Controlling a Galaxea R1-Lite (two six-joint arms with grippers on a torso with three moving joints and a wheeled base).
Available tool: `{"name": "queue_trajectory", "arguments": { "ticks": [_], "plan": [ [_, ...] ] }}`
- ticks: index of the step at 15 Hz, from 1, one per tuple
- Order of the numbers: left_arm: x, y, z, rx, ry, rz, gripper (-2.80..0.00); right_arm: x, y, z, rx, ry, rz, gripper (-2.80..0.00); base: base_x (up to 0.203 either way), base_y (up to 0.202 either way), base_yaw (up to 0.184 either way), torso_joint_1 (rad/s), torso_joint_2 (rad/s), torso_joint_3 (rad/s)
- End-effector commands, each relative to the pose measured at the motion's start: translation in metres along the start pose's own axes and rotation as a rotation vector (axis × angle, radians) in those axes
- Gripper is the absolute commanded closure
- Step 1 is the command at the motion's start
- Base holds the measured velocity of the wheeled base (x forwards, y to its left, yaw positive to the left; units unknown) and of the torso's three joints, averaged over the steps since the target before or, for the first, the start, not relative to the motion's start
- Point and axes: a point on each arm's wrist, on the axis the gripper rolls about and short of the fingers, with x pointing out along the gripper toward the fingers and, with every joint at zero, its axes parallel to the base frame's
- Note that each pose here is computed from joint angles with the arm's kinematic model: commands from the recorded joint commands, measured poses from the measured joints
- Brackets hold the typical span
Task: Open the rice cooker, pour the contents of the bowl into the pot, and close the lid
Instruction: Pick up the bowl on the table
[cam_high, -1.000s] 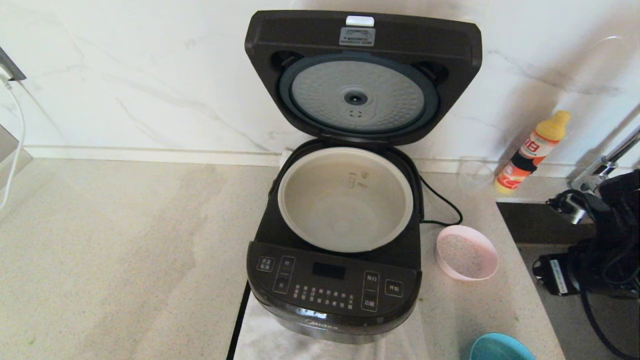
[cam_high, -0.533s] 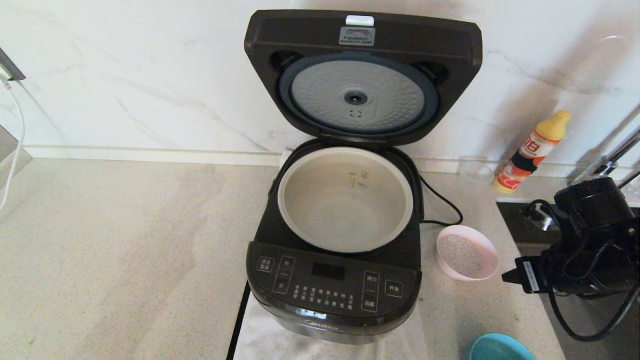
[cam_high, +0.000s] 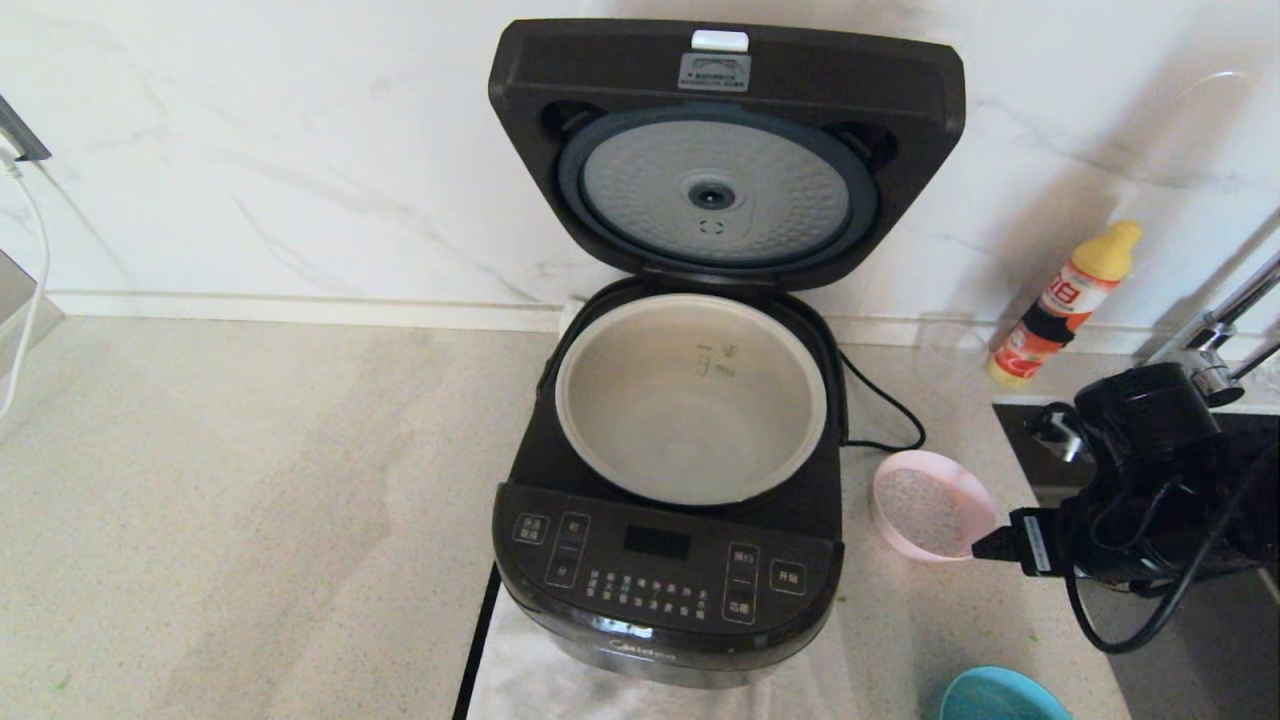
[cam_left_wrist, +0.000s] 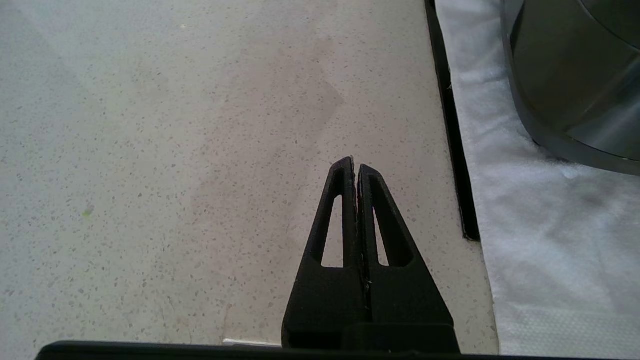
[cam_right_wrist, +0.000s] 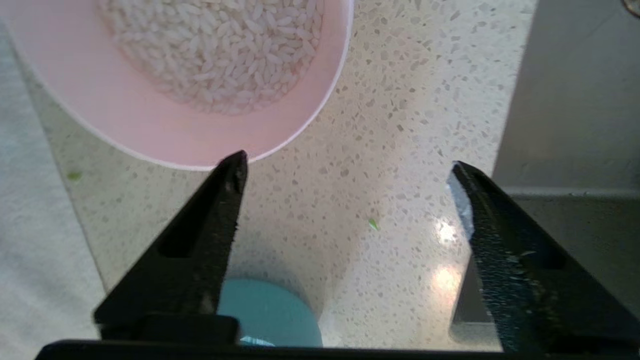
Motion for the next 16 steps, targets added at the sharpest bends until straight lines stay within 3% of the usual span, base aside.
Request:
{"name": "queue_trajectory", "arguments": {
  "ticks": [1, 8, 9, 16],
  "plan": [
    [0.0, 0.0, 0.0, 0.0, 0.003, 0.0, 0.0, 0.009, 0.001, 0.003, 0.0, 0.018, -0.005, -2.8, 0.0, 0.0, 0.0, 0.0, 0.0, 0.0],
    [0.0, 0.0, 0.0, 0.0, 0.003, 0.0, 0.0, 0.015, 0.016, 0.006, 0.015, 0.02, 0.012, -2.8, 0.0, 0.0, 0.0, 0.0, 0.0, 0.0],
    [0.0, 0.0, 0.0, 0.0, 0.003, 0.0, 0.0, 0.014, 0.018, 0.006, 0.009, 0.019, 0.016, 0.0, 0.0, 0.0, 0.0, 0.0, 0.0, 0.0],
    [0.0, 0.0, 0.0, 0.0, 0.003, 0.0, 0.0, 0.023, 0.02, 0.0, 0.0, 0.052, -0.011, 0.0, 0.0, 0.0, 0.0, 0.0, 0.0, 0.0]
  ]
}}
